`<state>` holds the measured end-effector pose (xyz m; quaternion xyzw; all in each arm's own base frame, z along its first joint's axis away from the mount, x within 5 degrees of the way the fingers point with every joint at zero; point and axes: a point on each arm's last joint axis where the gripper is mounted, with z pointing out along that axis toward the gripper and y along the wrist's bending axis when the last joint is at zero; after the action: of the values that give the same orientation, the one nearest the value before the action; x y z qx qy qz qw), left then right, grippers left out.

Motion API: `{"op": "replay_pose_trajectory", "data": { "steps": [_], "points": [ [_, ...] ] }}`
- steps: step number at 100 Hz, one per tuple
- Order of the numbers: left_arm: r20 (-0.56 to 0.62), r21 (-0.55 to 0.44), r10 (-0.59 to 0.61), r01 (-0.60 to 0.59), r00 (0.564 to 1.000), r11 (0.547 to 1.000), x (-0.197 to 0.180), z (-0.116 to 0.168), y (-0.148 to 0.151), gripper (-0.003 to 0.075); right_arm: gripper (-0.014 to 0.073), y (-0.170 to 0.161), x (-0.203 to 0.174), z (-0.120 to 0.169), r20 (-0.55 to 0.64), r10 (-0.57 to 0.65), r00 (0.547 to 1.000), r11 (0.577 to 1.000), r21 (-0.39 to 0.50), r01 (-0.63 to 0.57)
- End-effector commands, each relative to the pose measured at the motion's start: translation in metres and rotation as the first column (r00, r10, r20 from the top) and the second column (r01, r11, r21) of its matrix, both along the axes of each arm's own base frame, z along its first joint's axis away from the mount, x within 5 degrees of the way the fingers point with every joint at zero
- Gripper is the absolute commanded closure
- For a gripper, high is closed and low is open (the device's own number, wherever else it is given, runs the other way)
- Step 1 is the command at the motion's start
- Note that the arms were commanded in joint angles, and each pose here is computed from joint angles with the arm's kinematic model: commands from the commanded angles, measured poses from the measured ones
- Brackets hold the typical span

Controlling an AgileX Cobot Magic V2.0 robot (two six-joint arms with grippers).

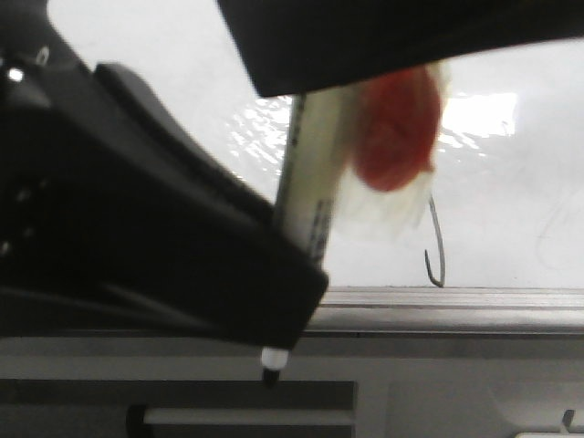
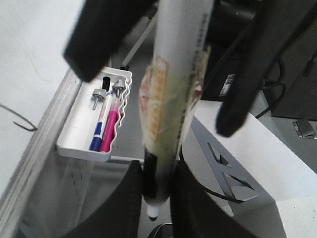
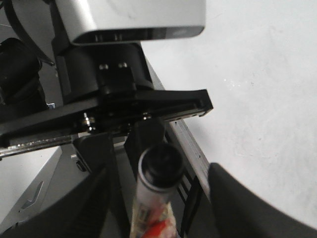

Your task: Write number 9 on whiteboard

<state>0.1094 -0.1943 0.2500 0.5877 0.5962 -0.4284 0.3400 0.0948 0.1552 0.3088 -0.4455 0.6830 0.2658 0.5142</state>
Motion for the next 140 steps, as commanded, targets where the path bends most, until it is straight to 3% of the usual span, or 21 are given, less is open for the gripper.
{"op": "replay_pose_trajectory", "data": {
  "steps": [1, 23, 35, 45, 57, 71, 83, 90, 109, 130, 140],
  "points": [
    [-0.051, -0.073, 0.013, -0.017, 0.999, 0.997, -0.002, 0.010, -0.001, 0.0741, 0.0078, -0.002, 0.000, 0.019, 0.072, -0.021, 0.997, 0.996, 0.085, 0.015],
    [-0.067, -0.083, 0.024, -0.030, 0.997, 0.996, -0.002, 0.010, -0.001, 0.0741, 0.0082, -0.022, -0.002, 0.033, 0.151, -0.072, 0.986, 0.990, 0.134, 0.051],
    [-0.104, -0.119, 0.052, -0.065, 0.993, 0.991, 0.000, 0.014, -0.003, 0.0741, 0.0106, -0.042, -0.007, 0.050, 0.210, -0.145, 0.967, 0.968, 0.230, 0.096],
    [-0.167, -0.169, 0.119, -0.148, 0.979, 0.975, 0.005, 0.019, -0.004, 0.0741, 0.0292, -0.062, -0.015, 0.065, 0.268, -0.216, 0.939, 0.936, 0.330, 0.121],
    [-0.194, -0.155, 0.229, -0.261, 0.954, 0.953, 0.013, 0.018, -0.005, 0.0741, 0.0669, -0.082, -0.028, 0.079, 0.322, -0.280, 0.904, 0.893, 0.434, 0.122],
    [-0.218, -0.031, 0.423, -0.439, 0.879, 0.898, 0.023, 0.008, -0.003, 0.0741, 0.0656, -0.099, -0.042, 0.088, 0.360, -0.321, 0.876, 0.853, 0.512, 0.102],
    [-0.160, 0.067, 0.624, -0.622, 0.765, 0.780, 0.035, 0.003, 0.000, 0.0741, 0.0656, -0.103, -0.047, 0.089, 0.365, -0.318, 0.875, 0.851, 0.517, 0.093],
    [-0.104, 0.077, 0.704, -0.700, 0.703, 0.710, 0.041, 0.010, -0.001, 0.0741, 0.0656, -0.103, -0.047, 0.087, 0.363, -0.315, 0.877, 0.854, 0.511, 0.095],
    [0.011, 0.030, 0.798, -0.798, 0.603, 0.602, 0.044, 0.039, -0.019, 0.0741, 0.0656, -0.103, -0.047, 0.087, 0.361, -0.312, 0.879, 0.856, 0.507, 0.096],
    [-0.172, 0.104, 0.848, -0.847, 0.501, 0.521, 0.050, 0.029, -0.042, 0.0741, 0.0656, -0.103, -0.047, 0.087, 0.361, -0.312, 0.879, 0.856, 0.507, 0.096],
    [-0.176, 0.130, 0.870, -0.866, 0.460, 0.484, 0.054, 0.023, -0.046, 0.0741, 0.0656, -0.103, -0.047, 0.086, 0.360, -0.310, 0.880, 0.858, 0.504, 0.096]
  ]
}}
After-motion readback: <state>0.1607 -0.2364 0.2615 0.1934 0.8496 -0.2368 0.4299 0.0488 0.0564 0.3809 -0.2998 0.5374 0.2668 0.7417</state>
